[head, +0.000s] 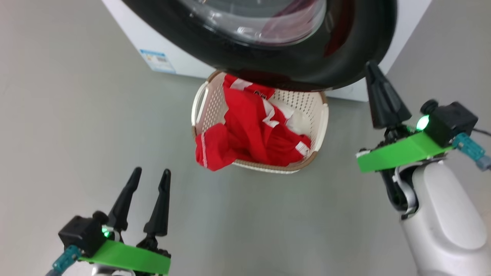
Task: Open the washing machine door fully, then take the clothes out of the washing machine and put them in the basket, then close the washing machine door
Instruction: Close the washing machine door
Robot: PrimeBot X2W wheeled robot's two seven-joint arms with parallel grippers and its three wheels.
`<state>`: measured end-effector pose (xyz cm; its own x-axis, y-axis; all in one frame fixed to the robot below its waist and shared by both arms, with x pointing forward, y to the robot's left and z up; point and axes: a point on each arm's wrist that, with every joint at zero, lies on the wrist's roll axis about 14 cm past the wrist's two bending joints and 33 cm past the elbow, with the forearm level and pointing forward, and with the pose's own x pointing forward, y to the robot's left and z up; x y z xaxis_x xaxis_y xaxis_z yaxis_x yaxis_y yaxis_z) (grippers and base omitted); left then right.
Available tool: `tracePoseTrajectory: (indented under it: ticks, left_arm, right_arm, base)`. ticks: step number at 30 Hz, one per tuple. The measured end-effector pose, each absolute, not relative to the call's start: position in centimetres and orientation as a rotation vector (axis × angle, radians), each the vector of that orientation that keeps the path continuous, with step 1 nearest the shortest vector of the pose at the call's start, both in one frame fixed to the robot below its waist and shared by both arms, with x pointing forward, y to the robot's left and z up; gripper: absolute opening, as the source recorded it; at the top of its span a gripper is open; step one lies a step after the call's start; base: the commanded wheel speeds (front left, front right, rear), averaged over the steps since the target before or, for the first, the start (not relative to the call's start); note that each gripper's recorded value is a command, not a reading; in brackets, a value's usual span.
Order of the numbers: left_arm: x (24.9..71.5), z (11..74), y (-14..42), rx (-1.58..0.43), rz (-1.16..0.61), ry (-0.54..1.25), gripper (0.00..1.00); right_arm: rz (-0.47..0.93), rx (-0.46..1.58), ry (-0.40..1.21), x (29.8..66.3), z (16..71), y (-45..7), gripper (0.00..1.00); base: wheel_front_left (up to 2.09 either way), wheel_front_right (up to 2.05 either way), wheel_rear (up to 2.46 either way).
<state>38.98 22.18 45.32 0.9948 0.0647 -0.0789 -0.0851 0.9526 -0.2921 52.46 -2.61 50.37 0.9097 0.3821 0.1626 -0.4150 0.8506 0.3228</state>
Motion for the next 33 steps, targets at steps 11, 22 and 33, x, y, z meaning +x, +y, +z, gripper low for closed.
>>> tracePoseTrajectory:
  ticks: [11, 22, 33]
  left_arm:
    - [40.8, 44.2, 22.5, -0.304, 0.09, 0.089, 1.0]
    - [42.2, 43.1, 22.6, -0.302, 0.095, 0.109, 1.0]
    - [43.1, 42.3, 22.5, -0.315, 0.101, 0.125, 1.0]
  right_arm:
    - [0.394, 0.393, -0.099, 56.5, 48.7, -2.2, 0.0]
    - [0.369, 0.408, -0.131, 59.8, 48.0, -1.9, 0.0]
    - [0.341, 0.436, -0.187, 63.2, 48.3, -1.7, 0.0]
  base:
    - [0.0, 0.0, 0.0]
    - [0.0, 0.0, 0.0]
    - [0.0, 0.0, 0.0]
